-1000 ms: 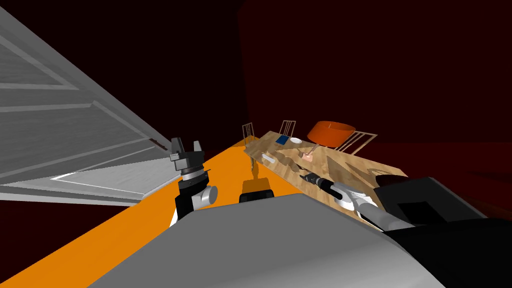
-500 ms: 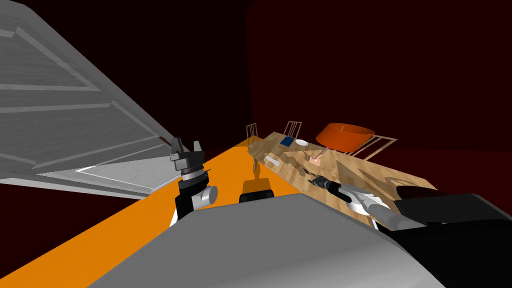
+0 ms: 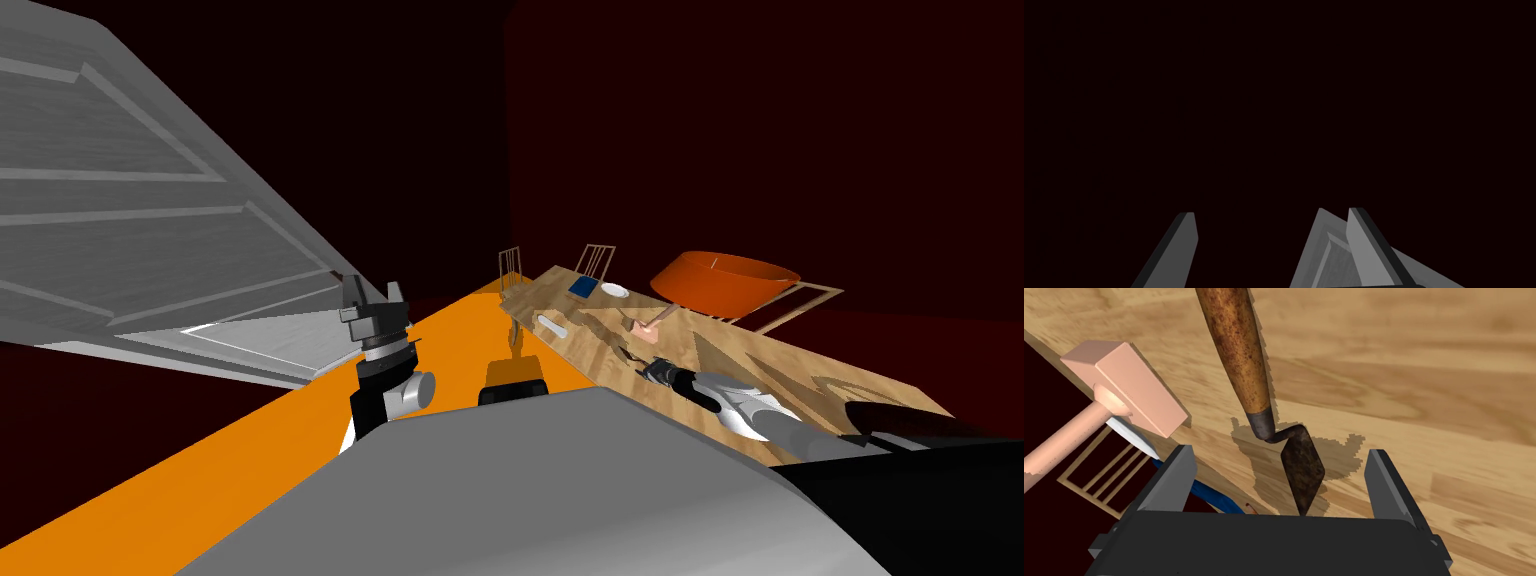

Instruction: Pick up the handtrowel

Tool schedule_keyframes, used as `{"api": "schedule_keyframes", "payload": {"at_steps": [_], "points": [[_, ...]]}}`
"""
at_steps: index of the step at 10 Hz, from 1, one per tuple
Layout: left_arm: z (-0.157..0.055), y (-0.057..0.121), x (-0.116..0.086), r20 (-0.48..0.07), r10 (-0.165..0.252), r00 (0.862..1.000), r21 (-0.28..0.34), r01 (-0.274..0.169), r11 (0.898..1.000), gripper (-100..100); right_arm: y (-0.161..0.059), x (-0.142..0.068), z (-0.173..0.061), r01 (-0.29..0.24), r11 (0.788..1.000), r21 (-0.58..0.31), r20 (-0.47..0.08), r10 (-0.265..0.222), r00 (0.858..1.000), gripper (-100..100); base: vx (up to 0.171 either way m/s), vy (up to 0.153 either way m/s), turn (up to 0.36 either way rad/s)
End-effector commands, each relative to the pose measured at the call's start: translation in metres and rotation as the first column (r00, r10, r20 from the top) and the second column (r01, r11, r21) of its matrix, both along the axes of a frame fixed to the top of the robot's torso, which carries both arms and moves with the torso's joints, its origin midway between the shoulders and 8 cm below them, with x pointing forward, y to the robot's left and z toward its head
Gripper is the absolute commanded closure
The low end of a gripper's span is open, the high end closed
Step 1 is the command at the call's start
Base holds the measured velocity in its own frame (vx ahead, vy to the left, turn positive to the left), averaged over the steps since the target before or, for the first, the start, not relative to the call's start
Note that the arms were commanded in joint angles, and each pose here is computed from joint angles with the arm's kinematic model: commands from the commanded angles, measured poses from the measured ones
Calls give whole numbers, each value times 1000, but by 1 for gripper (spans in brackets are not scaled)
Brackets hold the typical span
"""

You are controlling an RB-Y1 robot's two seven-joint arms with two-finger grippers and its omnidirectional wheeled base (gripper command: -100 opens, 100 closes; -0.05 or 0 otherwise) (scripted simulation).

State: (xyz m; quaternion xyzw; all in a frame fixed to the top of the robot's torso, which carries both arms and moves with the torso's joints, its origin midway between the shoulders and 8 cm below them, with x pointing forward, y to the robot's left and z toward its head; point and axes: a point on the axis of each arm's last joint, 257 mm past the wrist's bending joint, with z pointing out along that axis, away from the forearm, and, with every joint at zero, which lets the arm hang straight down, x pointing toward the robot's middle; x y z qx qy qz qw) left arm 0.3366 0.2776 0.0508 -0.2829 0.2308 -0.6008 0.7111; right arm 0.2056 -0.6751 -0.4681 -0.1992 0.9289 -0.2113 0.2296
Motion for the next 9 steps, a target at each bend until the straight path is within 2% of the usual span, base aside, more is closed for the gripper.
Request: {"api": "schedule_keyframes", "payload": {"at_steps": [1, 5, 7, 8, 9], "points": [[0, 0, 0, 0, 0, 1000, 0, 0, 1000, 0, -10, -6, 2, -3, 1000, -24, -19, 3, 1000, -100, 48, 18, 34], [0, 0, 0, 0, 0, 1000, 0, 0, 1000, 0, -33, -30, 2, -25, 995, -93, -95, 16, 995, -100, 29, 8, 46], [0, 0, 0, 0, 0, 1000, 0, 0, 1000, 0, -35, -36, 1, -31, 994, -103, -113, 20, 993, -100, 29, 5, 14], [0, 0, 0, 0, 0, 1000, 0, 0, 1000, 0, -33, -34, 1, -26, 995, -98, -102, 16, 995, -100, 11, 1, 5], [0, 0, 0, 0, 0, 1000, 0, 0, 1000, 0, -33, -35, 0, -28, 995, -99, -105, 18, 994, 0, 0, 0, 0]]}}
